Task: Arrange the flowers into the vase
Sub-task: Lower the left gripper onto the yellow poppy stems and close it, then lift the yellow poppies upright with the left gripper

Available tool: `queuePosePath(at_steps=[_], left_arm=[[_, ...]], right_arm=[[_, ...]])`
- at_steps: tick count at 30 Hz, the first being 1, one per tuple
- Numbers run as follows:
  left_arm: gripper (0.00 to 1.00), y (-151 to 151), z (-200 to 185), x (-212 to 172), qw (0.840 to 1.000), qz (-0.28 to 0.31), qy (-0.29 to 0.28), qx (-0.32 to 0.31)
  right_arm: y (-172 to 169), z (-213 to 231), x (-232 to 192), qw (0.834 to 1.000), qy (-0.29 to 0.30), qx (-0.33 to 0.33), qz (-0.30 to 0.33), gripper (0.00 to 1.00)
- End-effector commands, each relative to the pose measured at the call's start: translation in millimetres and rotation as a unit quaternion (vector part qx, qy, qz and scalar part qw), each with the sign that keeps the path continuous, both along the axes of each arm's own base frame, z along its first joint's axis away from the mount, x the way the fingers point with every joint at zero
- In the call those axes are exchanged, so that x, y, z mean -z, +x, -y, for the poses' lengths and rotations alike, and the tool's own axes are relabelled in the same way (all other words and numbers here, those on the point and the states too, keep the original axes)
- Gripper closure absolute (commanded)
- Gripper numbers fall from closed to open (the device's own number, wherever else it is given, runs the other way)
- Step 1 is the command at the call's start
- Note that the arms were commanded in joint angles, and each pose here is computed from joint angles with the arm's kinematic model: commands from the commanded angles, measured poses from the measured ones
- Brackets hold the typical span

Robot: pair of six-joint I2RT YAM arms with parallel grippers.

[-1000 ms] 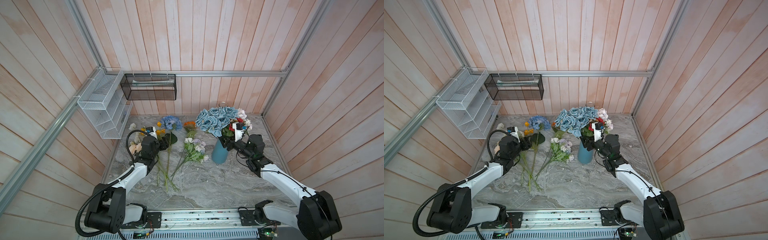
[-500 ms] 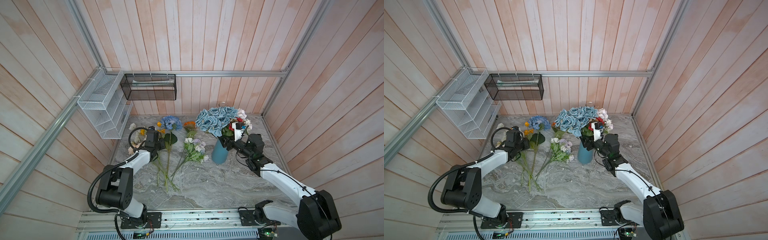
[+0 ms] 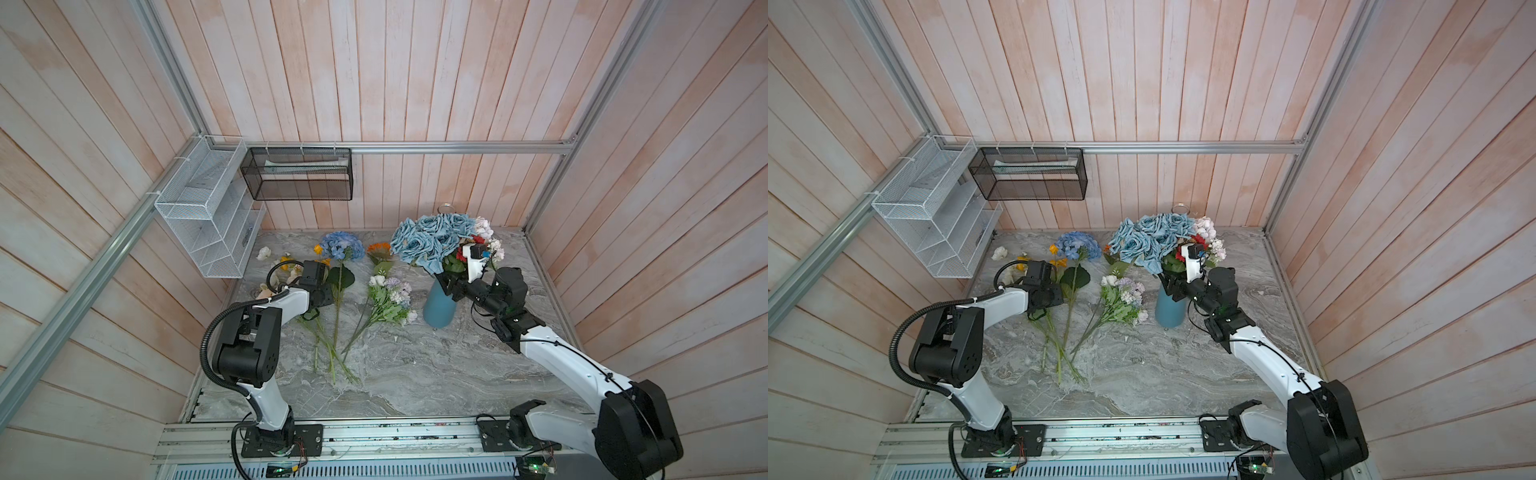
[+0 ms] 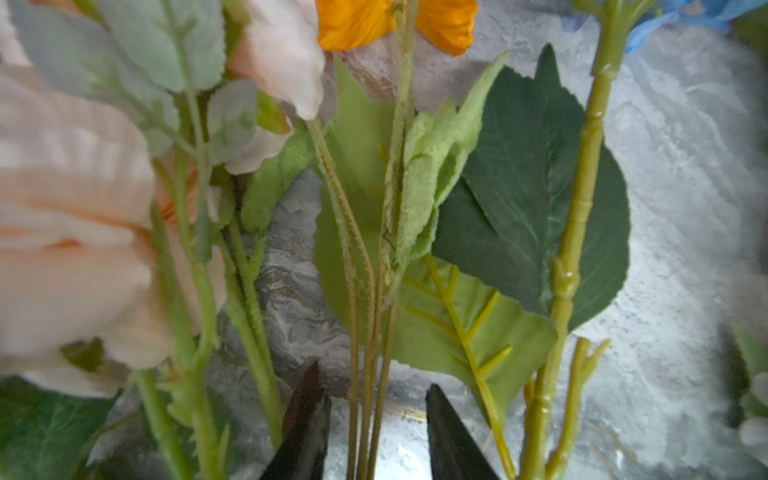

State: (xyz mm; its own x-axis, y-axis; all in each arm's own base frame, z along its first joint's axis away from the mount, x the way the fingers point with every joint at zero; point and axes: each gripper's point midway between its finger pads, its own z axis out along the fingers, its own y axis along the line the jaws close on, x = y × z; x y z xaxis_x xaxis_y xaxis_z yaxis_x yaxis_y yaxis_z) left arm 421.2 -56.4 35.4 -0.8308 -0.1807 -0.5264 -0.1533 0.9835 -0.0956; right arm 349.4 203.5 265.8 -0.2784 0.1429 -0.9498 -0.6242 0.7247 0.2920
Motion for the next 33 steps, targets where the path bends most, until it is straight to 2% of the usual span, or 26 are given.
queuePosePath(at_steps=[1,6,12,18,22,27,33], left_arm=[[0.66,2,-5,5,1.000,-0.018,0.017,0.000],[0.77,6,-2,6,1.000,-0.018,0.016,0.004],[0.99,7,2,5,1.000,-0.017,0.018,0.010],[1.00,14,12,-28,0.999,0.028,0.011,0.014],[1.00,18,19,-71,0.995,0.095,-0.017,0.012],[1.00,16,31,-133,0.976,0.202,-0.079,0.022],[1.00,-1,43,-199,0.928,0.343,-0.137,0.057]], right_arm=[[2,-1,-13,1.000,-0.004,0.004,0.016,0.42],[2,0,-15,1.000,-0.005,0.006,0.020,0.42],[1,1,-17,1.000,-0.009,0.009,0.025,0.42],[1,1,-15,1.000,-0.013,0.010,0.023,0.42],[1,2,-14,1.000,-0.013,0.012,0.022,0.42],[1,2,-15,1.000,-0.013,0.014,0.023,0.42],[1,2,-16,1.000,-0.011,0.015,0.024,0.42]])
